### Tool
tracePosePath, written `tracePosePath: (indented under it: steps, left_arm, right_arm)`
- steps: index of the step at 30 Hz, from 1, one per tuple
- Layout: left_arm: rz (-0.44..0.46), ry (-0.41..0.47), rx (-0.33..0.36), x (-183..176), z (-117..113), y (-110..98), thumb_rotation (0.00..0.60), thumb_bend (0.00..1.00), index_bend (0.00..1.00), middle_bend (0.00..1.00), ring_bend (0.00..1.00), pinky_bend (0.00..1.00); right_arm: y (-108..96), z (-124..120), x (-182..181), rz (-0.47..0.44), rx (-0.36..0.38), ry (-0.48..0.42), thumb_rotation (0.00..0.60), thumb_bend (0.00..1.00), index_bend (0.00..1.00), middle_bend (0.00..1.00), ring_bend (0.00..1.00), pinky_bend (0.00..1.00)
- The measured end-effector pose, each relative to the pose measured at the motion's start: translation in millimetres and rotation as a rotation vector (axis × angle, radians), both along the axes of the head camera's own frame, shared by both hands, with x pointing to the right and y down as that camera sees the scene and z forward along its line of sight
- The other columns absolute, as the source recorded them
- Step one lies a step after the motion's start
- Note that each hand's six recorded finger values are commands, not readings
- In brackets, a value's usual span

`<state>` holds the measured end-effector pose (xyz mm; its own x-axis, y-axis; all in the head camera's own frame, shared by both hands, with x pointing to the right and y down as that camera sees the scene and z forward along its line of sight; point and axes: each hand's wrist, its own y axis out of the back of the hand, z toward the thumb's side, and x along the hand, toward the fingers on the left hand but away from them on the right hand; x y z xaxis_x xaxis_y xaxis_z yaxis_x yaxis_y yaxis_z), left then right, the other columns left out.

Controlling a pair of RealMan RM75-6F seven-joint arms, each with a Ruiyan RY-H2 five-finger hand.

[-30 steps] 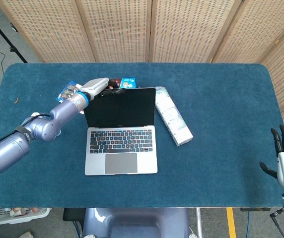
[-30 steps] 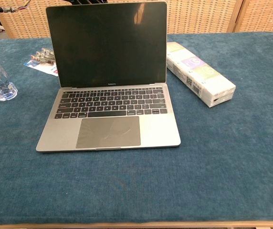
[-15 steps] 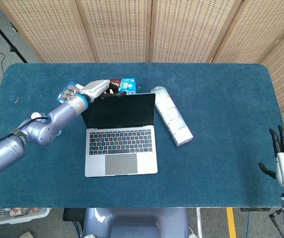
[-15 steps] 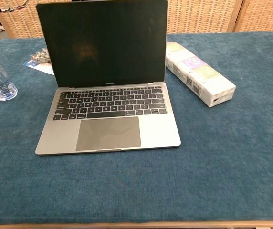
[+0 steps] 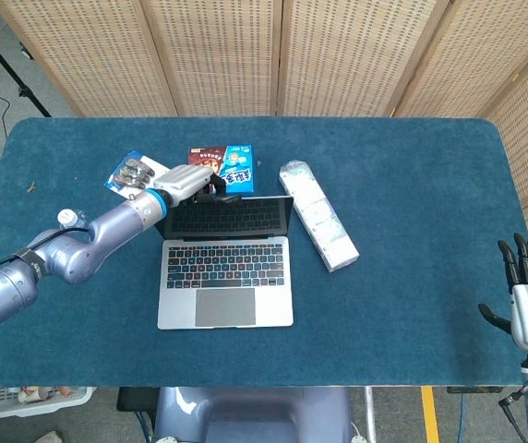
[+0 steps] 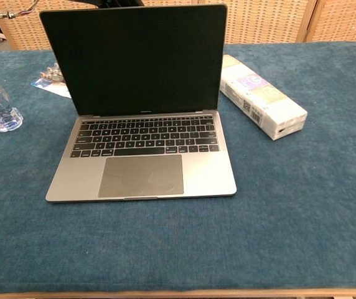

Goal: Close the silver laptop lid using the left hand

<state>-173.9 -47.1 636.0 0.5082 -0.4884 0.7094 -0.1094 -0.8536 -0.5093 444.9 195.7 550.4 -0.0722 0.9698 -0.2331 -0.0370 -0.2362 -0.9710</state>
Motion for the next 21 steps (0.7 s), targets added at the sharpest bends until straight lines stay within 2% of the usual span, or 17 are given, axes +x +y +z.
tracePosePath:
  steps: [10,21]
  left_arm:
    - [0.107,-0.033,-0.053,9,8,33,0.0,0.0,0.59,0.5,0.52,0.58]
    - [0.172,-0.032,-0.108,17,18,68,0.0,0.0,0.59,0.5,0.52,0.58]
  right_arm:
    - [0,-1,-1,-0.002,0.0,-0.002,0.6,0.0,0.0,0.0,0.0,0.0]
    - [0,-4,-1,-0.002,0.007,-0.005,0.6,0.0,0.0,0.0,0.0,0.0]
